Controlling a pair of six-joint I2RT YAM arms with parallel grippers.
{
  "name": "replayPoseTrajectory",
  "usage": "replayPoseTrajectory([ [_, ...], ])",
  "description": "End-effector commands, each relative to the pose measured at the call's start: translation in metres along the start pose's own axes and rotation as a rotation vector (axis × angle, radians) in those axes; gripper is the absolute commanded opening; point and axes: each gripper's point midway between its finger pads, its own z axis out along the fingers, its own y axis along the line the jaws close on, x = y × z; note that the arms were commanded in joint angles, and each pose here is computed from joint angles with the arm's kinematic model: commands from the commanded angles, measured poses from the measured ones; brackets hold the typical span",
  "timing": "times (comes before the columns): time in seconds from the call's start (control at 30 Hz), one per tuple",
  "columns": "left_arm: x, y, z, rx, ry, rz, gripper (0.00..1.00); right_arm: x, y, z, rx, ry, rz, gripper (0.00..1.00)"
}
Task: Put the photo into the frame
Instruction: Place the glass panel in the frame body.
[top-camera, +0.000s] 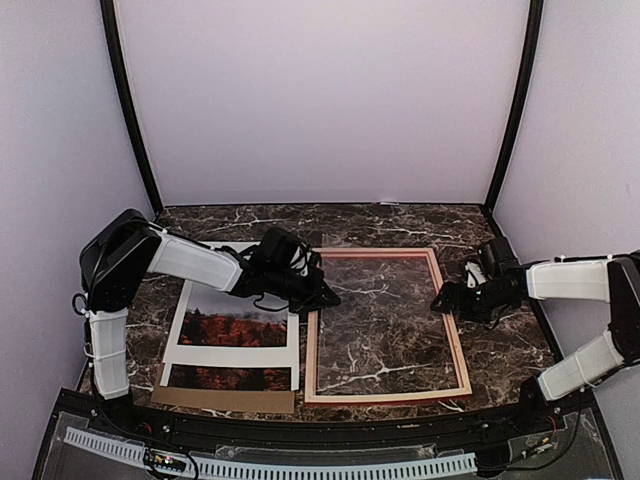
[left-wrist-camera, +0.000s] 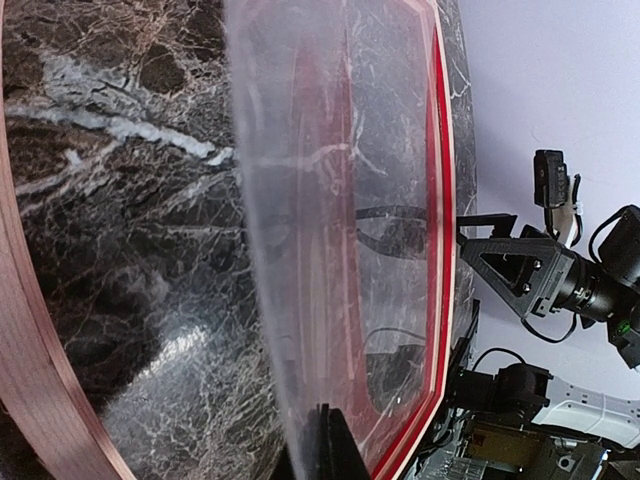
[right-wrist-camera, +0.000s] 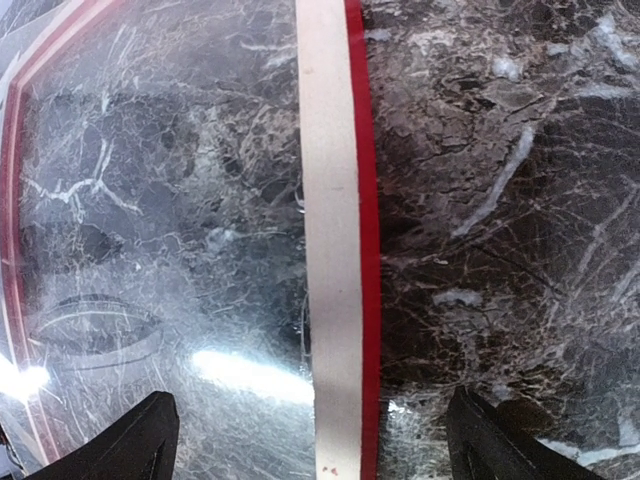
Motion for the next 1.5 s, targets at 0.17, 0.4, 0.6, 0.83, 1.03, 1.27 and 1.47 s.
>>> replayPoseTrajectory([
  [0.17,0.004,-0.016,-0.009,0.018,0.002,0.016,0.0,-0.021,0.002,-0.023,0.054,-0.085,-0.009,0.96],
  [0.4,0.004,-0.021,-0.012,0.025,0.002,0.02,0.01,-0.029,-0.004,-0.035,0.103,-0.141,0.001,0.97],
  [0.6,0.004,-0.024,-0.012,0.031,0.003,0.022,0.08,-0.037,-0.006,-0.043,0.133,-0.171,-0.002,0.98],
  [0.83,0.004,-0.029,-0.014,0.036,0.005,0.027,0.22,-0.041,0.003,-0.044,0.097,-0.171,-0.016,0.98],
  [1.03,0.003,-0.03,-0.015,0.037,0.006,0.029,0.25,-0.044,0.013,-0.046,0.043,-0.18,-0.021,0.98],
  [1.27,0.003,-0.035,-0.016,0.043,0.006,0.036,0.27,-0.052,0.024,-0.047,0.008,-0.185,-0.031,0.98],
  [1.47,0.003,-0.037,-0.014,0.048,0.018,0.041,0.25,-0.051,0.025,-0.043,0.005,-0.174,-0.036,0.98],
])
